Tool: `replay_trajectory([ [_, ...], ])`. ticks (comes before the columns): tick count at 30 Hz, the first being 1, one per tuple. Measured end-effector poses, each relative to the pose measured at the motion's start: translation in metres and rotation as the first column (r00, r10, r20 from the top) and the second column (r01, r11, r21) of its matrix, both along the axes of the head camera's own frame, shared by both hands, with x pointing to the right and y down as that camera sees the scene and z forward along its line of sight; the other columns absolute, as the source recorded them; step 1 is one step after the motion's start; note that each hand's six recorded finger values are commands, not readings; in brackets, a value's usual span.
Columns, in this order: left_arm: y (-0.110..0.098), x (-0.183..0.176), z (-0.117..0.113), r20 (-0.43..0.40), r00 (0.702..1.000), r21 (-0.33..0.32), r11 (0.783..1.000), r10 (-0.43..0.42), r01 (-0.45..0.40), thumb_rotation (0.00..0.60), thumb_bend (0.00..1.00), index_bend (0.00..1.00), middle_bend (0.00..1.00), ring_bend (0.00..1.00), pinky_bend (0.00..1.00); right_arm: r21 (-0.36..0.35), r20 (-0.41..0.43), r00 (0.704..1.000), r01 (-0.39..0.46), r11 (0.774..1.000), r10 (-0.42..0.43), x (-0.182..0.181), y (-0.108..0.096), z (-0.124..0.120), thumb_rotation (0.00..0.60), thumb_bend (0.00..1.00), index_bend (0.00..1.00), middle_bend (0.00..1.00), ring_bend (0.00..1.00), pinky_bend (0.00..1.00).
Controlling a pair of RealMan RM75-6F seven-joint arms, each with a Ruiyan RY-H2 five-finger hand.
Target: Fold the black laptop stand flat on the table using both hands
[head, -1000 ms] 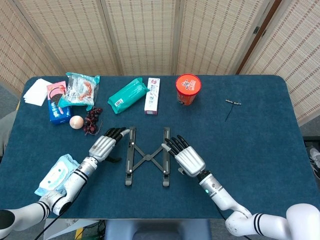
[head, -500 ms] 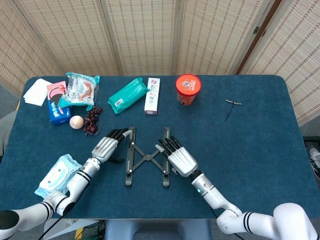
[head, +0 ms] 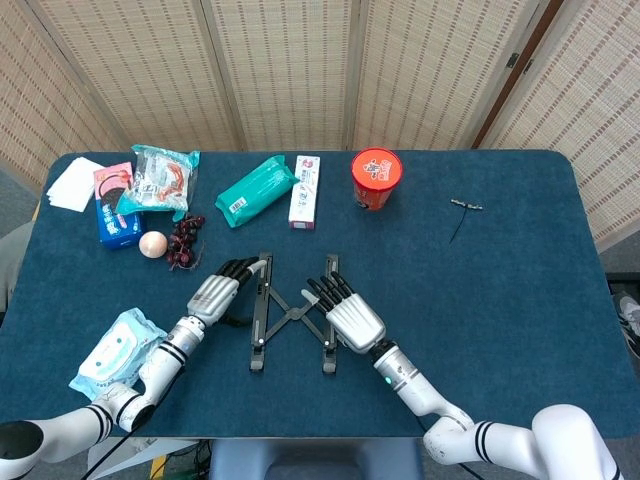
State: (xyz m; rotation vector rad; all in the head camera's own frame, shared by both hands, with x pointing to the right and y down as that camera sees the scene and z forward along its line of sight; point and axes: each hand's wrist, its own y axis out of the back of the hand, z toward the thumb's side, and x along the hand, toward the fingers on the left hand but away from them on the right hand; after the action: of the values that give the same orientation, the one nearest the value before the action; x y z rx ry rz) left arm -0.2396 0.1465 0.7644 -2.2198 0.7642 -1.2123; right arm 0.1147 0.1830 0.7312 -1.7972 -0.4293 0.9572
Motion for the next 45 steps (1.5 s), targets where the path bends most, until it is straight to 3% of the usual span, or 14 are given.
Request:
replay_trajectory([
  [36,0.006,0.018,-0.003,-0.069,0.997,-0.054,0.998,-0.032,0.029,0.6,0.18,0.0,0.03,0.04,0.05,0.035,0.06,0.998,-0.013,0.999,0.011,-0.031,-0.012,0.004,0.6,0.07,0.0,0.0,0.0,0.0],
  [45,0.0,0.009,-0.012,-0.052,0.998,-0.024,0.999,-0.029,0.027,0.6,0.18,0.0,0.03,0.03,0.05,0.043,0.087,0.996,0.005,0.999,-0.009,-0.019,-0.02,-0.009,0.6,0.07,0.0,0.0,0.0,0.0],
])
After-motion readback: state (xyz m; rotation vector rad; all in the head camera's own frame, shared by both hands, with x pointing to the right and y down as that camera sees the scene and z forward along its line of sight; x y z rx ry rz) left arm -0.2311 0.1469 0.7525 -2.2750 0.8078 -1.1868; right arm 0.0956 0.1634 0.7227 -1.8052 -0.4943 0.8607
